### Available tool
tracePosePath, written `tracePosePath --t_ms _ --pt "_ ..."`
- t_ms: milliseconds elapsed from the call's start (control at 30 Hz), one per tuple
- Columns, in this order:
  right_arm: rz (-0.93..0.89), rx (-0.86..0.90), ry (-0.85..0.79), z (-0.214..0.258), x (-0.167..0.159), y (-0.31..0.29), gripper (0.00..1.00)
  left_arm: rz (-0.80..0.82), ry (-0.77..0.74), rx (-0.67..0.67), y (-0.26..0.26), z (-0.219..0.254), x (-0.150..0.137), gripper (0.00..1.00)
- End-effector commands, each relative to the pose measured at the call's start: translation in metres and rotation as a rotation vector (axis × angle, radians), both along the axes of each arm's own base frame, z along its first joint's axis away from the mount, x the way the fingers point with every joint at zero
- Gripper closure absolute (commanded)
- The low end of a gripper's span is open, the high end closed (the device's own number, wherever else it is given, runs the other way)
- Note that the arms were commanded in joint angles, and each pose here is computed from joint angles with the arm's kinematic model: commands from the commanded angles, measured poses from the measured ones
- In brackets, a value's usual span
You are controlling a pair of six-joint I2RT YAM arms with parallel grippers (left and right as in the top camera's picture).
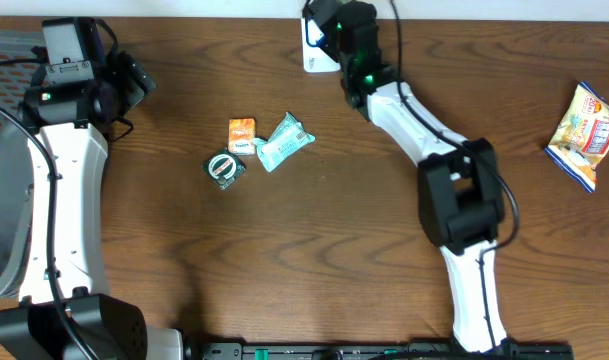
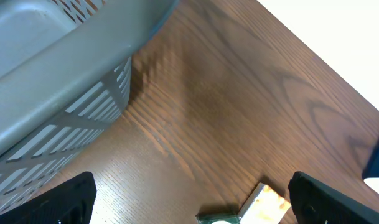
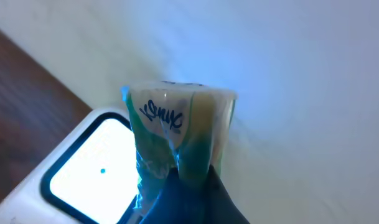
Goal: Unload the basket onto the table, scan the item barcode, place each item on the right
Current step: 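Carry the Kleenex pack right and drop it beside the chip bag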
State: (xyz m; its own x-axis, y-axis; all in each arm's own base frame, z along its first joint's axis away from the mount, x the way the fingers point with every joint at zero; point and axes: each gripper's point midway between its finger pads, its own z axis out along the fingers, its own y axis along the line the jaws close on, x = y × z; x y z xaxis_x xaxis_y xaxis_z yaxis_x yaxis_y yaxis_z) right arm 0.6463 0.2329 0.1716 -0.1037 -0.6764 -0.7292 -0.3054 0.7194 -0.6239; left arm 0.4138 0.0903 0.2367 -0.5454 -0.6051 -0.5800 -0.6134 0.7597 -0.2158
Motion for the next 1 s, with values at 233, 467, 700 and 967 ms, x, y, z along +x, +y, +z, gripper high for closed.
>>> tracePosePath --t_ms 233,467,700,967 --pt "0.031 -0.269 -0.042 -0.010 0.012 -0.001 0.99 0.018 -0.015 0.005 0.002 0.006 0.001 0.02" --pt "-0.090 -0.108 -0.023 0.007 0.012 -0.020 0.99 0.018 -0.015 0.005 0.002 0.006 0.001 0.02" --pt "-0.265 0.019 0.084 0.038 0.003 -0.096 0.99 0.018 -0.015 0.005 0.002 0.006 0.001 0.02" --pt "-0.655 0.156 0.403 -0.014 -0.040 -0.272 0.99 0.018 -0.015 0.005 0.002 0.006 0.001 0.02"
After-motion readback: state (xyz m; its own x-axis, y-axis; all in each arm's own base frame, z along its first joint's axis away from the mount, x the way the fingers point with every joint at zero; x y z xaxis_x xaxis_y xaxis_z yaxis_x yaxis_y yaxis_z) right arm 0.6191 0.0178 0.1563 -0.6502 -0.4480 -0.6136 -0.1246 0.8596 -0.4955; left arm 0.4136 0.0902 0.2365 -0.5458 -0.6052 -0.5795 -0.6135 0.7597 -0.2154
